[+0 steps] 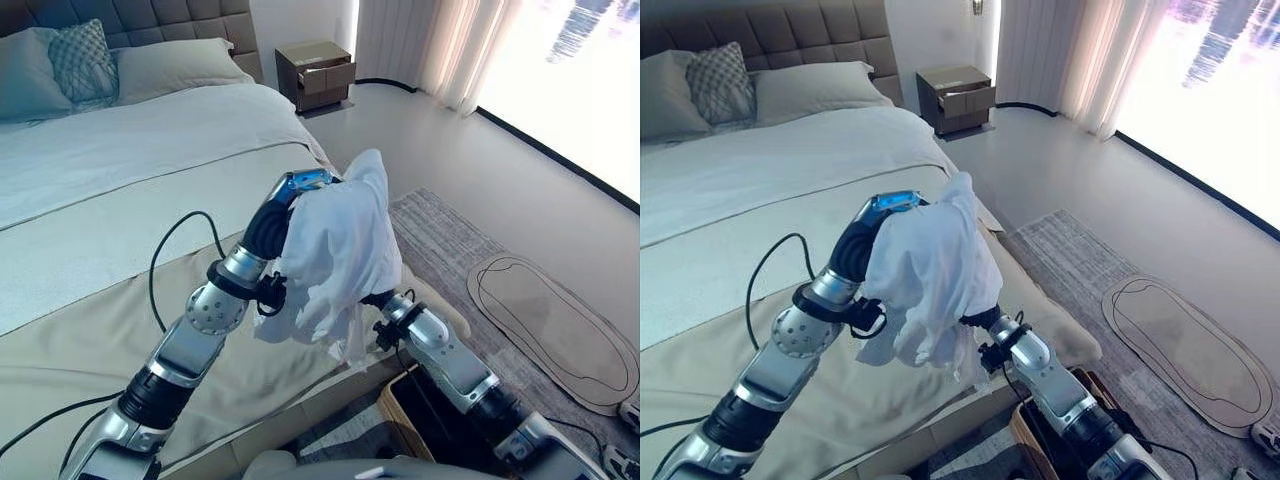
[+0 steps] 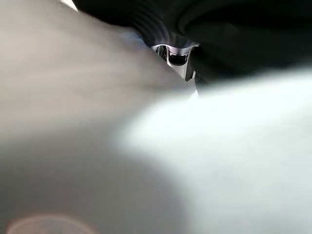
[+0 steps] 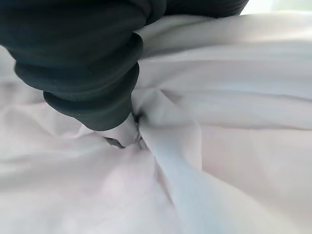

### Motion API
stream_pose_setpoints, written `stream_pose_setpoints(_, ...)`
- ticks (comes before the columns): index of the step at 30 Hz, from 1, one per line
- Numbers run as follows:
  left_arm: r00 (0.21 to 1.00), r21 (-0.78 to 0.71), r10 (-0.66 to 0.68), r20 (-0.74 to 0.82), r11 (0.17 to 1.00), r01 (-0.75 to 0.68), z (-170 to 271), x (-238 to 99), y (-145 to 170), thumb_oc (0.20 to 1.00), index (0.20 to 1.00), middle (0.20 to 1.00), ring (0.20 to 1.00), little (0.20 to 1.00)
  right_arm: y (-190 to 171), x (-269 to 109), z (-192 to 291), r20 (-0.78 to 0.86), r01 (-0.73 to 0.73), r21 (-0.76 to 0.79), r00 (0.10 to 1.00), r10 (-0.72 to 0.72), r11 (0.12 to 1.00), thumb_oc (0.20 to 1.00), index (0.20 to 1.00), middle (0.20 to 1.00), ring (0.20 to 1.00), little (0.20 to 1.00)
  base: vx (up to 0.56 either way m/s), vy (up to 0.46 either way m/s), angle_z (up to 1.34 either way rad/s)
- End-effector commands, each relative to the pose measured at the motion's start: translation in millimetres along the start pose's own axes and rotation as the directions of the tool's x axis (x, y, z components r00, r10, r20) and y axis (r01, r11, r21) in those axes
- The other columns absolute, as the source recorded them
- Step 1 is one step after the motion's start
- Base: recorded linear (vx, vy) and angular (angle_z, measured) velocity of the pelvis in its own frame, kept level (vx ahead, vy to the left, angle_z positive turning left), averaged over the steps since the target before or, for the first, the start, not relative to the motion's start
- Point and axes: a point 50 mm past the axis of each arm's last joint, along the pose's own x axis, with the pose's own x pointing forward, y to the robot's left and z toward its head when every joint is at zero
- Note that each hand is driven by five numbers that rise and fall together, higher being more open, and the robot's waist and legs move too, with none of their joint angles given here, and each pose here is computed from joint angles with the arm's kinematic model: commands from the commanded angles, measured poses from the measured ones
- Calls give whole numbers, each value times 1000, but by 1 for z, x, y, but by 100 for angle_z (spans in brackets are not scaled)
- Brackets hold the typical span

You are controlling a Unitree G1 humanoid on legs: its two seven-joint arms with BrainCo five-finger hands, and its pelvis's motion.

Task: Pick up clothes into the bucket

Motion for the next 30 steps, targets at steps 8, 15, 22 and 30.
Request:
stream_pose_setpoints(8,956,130,129,-265,987,-97,-51,-41,12,344,344,344,344,344,-42,-37,-6,75,239,338,957,-280,910,200,200,200,200,200,0,0,0)
stream_pose_setpoints(15,882,111,6,-471,992,53,-87,-68,-7,1000,1000,1000,1000,1000,-45,-45,1,150,239,470,927,-343,850,200,200,200,200,200,3,4,-7)
stream_pose_setpoints(22,824,40,-64,-562,994,105,-101,-88,-18,1000,1000,1000,1000,1000,-56,-52,5,177,279,512,891,-418,812,200,200,200,200,200,-1,1,-1)
stream_pose_setpoints(30,704,-6,-30,-709,999,36,-112,-138,-20,1000,1000,1000,1000,1000,-87,-76,19,236,419,523,765,-599,742,200,200,200,200,200,0,0,0)
